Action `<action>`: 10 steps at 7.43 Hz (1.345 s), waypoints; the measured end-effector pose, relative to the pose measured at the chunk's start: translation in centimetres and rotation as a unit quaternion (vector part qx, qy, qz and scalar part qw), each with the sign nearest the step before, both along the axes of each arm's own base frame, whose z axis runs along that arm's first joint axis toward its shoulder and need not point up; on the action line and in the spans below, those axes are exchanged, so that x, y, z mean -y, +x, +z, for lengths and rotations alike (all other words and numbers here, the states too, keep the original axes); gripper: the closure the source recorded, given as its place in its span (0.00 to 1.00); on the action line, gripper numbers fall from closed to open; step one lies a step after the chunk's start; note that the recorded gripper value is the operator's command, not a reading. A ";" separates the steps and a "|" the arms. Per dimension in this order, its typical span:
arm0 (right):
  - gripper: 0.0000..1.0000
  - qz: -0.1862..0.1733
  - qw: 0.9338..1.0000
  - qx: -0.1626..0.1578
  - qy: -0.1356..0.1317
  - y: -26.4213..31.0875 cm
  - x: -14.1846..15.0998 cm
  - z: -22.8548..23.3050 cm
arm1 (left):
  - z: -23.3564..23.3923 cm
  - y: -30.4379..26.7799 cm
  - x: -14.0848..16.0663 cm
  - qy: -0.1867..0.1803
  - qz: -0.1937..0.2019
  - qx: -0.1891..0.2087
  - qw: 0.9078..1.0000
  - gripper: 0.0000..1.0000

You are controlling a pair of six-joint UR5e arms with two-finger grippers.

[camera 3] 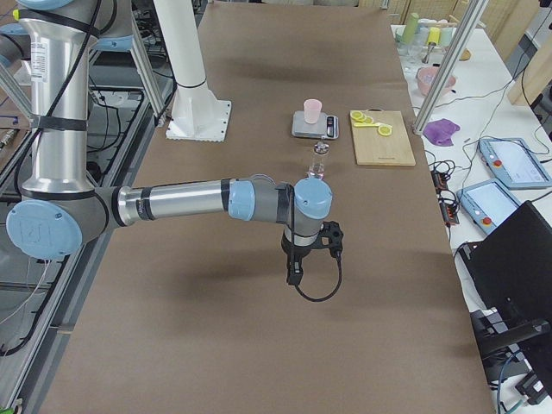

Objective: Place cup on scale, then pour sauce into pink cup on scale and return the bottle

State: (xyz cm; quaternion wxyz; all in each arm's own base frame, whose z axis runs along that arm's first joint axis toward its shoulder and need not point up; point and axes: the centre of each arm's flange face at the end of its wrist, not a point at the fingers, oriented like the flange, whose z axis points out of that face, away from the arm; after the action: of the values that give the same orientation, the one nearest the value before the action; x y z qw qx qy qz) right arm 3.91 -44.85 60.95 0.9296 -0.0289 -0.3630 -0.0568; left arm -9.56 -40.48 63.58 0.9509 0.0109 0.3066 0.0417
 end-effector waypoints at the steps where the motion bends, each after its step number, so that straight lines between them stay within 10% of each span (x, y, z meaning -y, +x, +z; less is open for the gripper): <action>1: 0.00 0.000 1.000 0.000 0.000 0.0 0.0 0.0 | 0.0 0.0 0.0 0.001 0.000 0.000 1.000 0.02; 10: 0.00 0.000 1.000 0.000 -0.004 0.0 -0.3 0.3 | 0.1 0.1 0.3 0.001 0.000 -0.001 1.000 0.02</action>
State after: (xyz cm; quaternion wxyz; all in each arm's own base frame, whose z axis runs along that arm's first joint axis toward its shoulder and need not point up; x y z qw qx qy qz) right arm 3.92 -44.58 61.28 0.9296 -0.0323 -0.3629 -0.0558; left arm -9.49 -40.77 63.67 0.9507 0.0115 0.3072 0.0417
